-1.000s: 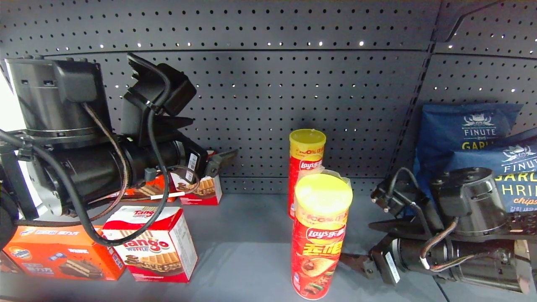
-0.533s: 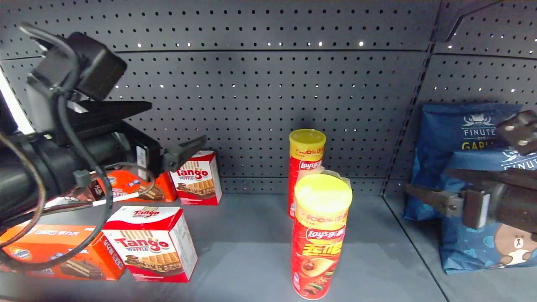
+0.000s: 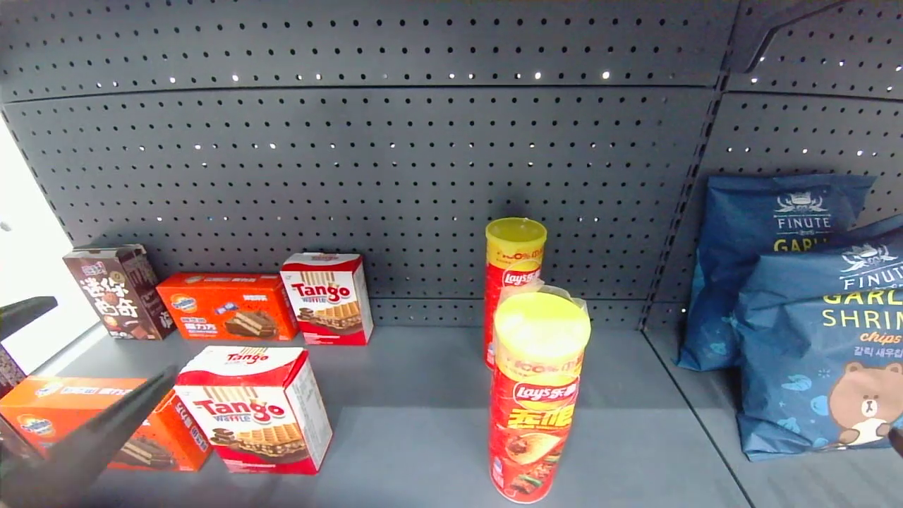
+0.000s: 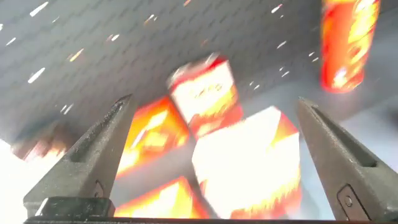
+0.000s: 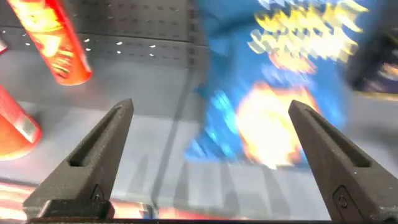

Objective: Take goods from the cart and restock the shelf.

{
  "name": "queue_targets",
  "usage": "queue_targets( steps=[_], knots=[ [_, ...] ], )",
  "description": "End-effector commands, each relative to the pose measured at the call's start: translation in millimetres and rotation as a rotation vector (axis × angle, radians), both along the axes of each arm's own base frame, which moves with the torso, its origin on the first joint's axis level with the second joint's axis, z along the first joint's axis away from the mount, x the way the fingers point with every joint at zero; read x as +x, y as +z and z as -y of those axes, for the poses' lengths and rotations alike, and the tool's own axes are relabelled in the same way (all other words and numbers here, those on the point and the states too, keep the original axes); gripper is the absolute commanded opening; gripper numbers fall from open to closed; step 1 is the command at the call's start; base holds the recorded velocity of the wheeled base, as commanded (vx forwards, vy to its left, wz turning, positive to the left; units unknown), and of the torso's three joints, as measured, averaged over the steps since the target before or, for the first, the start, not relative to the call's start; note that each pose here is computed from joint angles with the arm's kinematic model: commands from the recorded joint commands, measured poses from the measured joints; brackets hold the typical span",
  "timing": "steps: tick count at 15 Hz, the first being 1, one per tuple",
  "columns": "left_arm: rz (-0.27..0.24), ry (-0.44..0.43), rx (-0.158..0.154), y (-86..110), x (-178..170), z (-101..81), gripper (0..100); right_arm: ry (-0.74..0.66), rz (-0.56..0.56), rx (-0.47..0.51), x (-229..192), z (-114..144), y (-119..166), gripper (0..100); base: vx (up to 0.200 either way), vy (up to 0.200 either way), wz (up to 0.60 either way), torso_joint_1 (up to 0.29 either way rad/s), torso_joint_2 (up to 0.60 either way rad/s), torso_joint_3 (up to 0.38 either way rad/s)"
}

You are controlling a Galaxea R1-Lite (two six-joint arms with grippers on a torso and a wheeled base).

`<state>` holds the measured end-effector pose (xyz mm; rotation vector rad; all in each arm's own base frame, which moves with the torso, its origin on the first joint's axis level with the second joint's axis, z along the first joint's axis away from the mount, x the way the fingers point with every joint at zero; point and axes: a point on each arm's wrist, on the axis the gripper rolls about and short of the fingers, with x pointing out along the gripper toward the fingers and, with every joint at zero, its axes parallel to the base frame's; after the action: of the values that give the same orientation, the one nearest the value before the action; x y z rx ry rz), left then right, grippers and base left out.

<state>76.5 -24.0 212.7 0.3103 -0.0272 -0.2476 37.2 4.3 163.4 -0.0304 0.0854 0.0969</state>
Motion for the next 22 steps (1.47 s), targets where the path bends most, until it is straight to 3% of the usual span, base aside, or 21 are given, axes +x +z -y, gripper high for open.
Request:
queue_targets(
  steps=[1, 2, 3, 5, 8, 10, 13, 15, 18, 20, 22],
  knots=[
    [0.036, 0.104, -0.011, -45.7, -51.6, -20.0, 100, -0.053, 0.102, 0.008, -37.7, 5.4, -53.7, 100, 0.000, 0.000, 0.00, 0.000, 0.00, 0.000],
    [0.011, 0.116, 0.002, -62.1, -69.4, -26.0, 100, -0.051, 0.135, 0.015, -52.4, 6.6, -71.6, 100, 0.000, 0.000, 0.00, 0.000, 0.00, 0.000],
    [0.003, 0.117, 0.010, -66.1, -75.3, -27.9, 100, -0.055, 0.096, 0.020, -54.4, 6.9, -78.4, 100, 0.000, 0.000, 0.00, 0.000, 0.00, 0.000],
    [-0.003, 0.115, 0.043, -79.5, -94.2, -33.8, 100, 0.037, 0.078, 0.017, -53.4, 4.8, -78.6, 100, 0.000, 0.000, 0.00, 0.000, 0.00, 0.000],
    [-0.007, 0.094, 0.044, -86.8, -98.0, -34.8, 100, 0.093, 0.074, 0.017, -53.6, 3.5, -79.0, 100, 0.000, 0.000, 0.00, 0.000, 0.00, 0.000],
    [-0.028, -0.020, 0.048, -94.9, -97.0, -32.1, 100, 0.120, 0.073, 0.016, -53.7, 2.9, -79.1, 100, 0.000, 0.000, 0.00, 0.000, 0.00, 0.000],
    [-0.076, -0.105, 0.057, -121.3, -95.8, -29.7, 100, 0.077, 0.071, 0.017, -53.5, 3.9, -79.3, 100, 0.000, 0.000, 0.00, 0.000, 0.00, 0.000],
    [-0.082, -0.127, 0.029, -125.0, -96.6, -29.2, 100, 0.080, 0.071, 0.017, -53.5, 3.8, -79.3, 100, 0.000, 0.000, 0.00, 0.000, 0.00, 0.000],
    [-0.141, -0.132, -0.128, -127.2, -95.9, -29.1, 100, 0.082, 0.070, 0.019, -53.6, 3.7, -79.4, 100, 0.000, 0.000, 0.00, 0.000, 0.00, 0.000],
    [-0.143, -0.135, -0.160, -127.9, -96.7, -29.3, 100, 0.081, 0.069, 0.023, -53.6, 3.7, -79.4, 100, 0.000, 0.000, 0.00, 0.000, 0.00, 0.000],
    [-0.084, -0.132, -0.174, -129.3, -101.5, -30.7, 100, 0.078, 0.070, 0.026, -53.5, 3.8, -79.3, 100, 0.000, 0.000, 0.00, 0.000, 0.00, 0.000]
  ],
)
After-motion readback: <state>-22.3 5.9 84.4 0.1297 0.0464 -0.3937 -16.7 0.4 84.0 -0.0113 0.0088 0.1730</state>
